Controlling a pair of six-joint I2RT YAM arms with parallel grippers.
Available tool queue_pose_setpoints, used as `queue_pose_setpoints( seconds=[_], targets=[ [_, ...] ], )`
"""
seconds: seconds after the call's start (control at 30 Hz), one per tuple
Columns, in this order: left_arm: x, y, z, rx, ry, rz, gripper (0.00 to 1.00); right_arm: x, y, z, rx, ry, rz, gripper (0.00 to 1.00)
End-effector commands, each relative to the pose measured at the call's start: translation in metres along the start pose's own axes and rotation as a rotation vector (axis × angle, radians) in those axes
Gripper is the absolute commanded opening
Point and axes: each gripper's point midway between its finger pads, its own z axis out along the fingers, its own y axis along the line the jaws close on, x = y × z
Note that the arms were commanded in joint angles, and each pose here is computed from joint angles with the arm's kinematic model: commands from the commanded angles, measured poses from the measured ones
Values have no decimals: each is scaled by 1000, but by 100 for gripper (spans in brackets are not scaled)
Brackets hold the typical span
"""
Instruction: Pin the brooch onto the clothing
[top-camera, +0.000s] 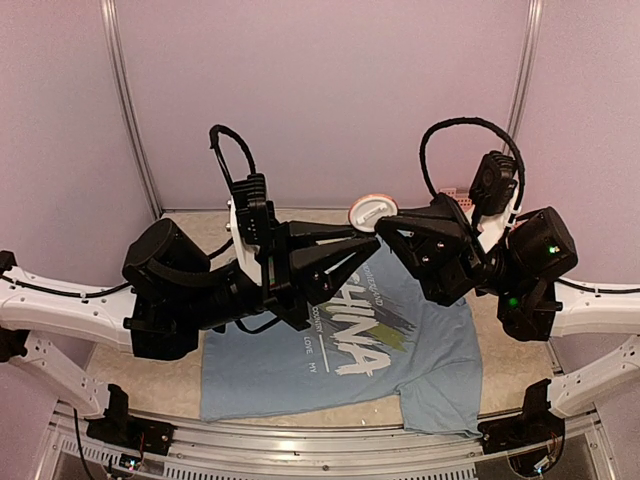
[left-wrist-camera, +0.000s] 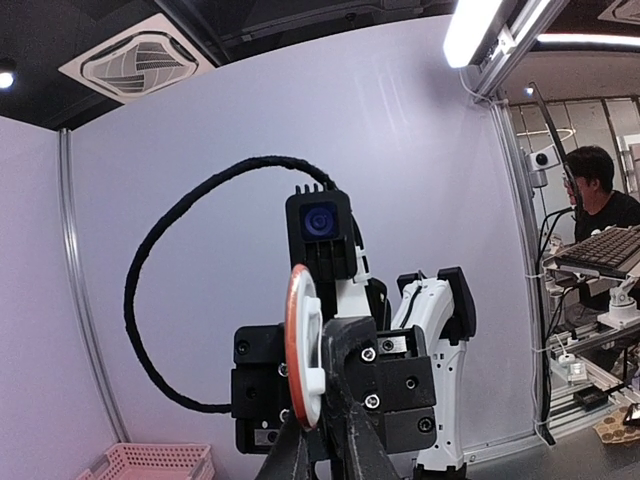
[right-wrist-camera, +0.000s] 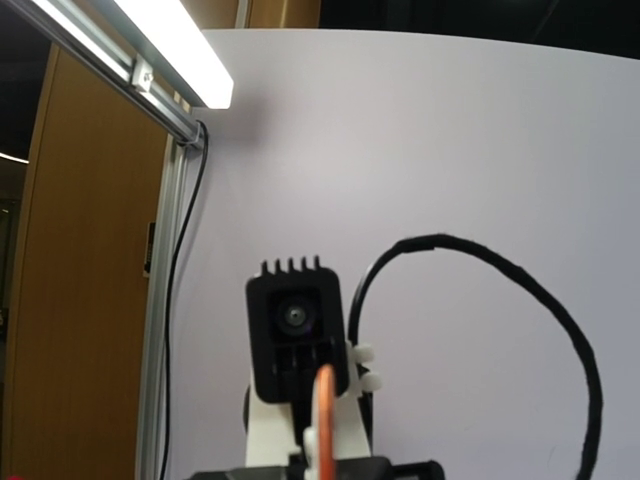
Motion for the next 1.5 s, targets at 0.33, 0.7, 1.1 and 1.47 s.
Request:
queue_pose_setpoints(
  seconds=[0.33,0.7,1.1,1.47],
  targets=[
    [-22,5,2,-35,-66,-13,13,-3,0,2,16,-3,-15,0],
    [-21,13,-1,-85,-81,-21,0,-4,-1,3,21,-1,-20,0],
    [-14,19,-5,-117,-19,3,0,-6,-4,-1,57,50,-49,19],
    [32,43,-38,-253,380,27,0,5,-26,-45,289,575,-104,73]
  ],
)
